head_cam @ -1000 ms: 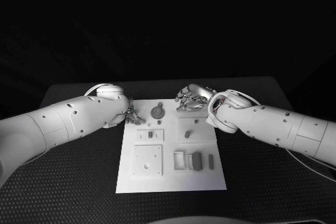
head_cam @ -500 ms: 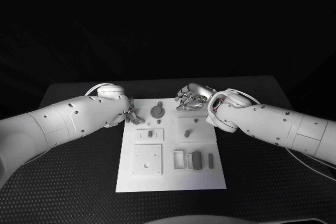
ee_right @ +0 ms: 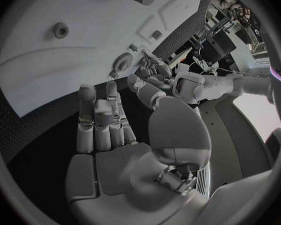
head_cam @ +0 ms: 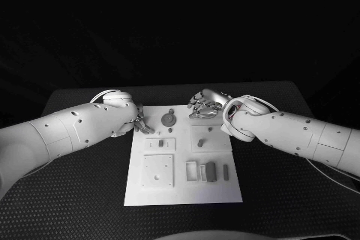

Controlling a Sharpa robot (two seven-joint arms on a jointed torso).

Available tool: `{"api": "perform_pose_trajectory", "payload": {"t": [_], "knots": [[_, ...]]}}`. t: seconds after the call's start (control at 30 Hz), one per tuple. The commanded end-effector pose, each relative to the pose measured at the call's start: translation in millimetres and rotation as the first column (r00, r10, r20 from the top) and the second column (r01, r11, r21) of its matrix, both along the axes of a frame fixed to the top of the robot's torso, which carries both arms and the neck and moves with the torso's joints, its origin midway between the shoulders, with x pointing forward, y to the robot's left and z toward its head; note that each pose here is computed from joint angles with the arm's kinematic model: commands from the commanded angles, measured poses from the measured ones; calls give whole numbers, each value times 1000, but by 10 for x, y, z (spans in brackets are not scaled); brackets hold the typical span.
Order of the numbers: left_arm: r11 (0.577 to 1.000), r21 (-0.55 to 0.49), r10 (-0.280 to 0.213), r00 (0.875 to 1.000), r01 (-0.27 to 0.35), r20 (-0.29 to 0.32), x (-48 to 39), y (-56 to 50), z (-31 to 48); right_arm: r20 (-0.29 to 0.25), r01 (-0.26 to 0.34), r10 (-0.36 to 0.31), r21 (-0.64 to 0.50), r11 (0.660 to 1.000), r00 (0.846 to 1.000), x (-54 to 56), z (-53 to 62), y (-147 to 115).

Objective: Assemble the parts on the task board

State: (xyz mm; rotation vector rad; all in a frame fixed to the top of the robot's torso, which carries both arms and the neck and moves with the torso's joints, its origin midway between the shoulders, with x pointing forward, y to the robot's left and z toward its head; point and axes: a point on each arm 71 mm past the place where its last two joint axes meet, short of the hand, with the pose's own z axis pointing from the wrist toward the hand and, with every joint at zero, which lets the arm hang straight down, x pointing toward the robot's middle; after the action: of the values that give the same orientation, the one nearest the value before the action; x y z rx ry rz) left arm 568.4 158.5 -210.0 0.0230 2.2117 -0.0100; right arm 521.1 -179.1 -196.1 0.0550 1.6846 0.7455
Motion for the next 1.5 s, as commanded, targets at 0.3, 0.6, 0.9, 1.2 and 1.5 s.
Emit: {"api": "perform_pose_trajectory", "payload": {"t": [0.3,0.6,0.9,1.2,1.5], "knots": [[997,-67,46,998,-48,-30,-36,131,-100,-6,-10,10,-5,1000,1000,-4,-8,3],[989,-111,89,994,-96,-65,-47,255,-115,-13,-4,4,-11,1000,1000,1,-17,-15],[985,-128,106,993,-111,-51,-40,298,-105,-11,-5,5,-10,1000,1000,2,-18,-10],[986,-119,112,994,-113,-14,-29,320,-76,-11,-5,5,-9,1000,1000,0,-22,-12],[995,-55,85,994,-89,-61,-100,360,-70,-13,-5,4,-10,1000,1000,-1,-25,-16]]}}
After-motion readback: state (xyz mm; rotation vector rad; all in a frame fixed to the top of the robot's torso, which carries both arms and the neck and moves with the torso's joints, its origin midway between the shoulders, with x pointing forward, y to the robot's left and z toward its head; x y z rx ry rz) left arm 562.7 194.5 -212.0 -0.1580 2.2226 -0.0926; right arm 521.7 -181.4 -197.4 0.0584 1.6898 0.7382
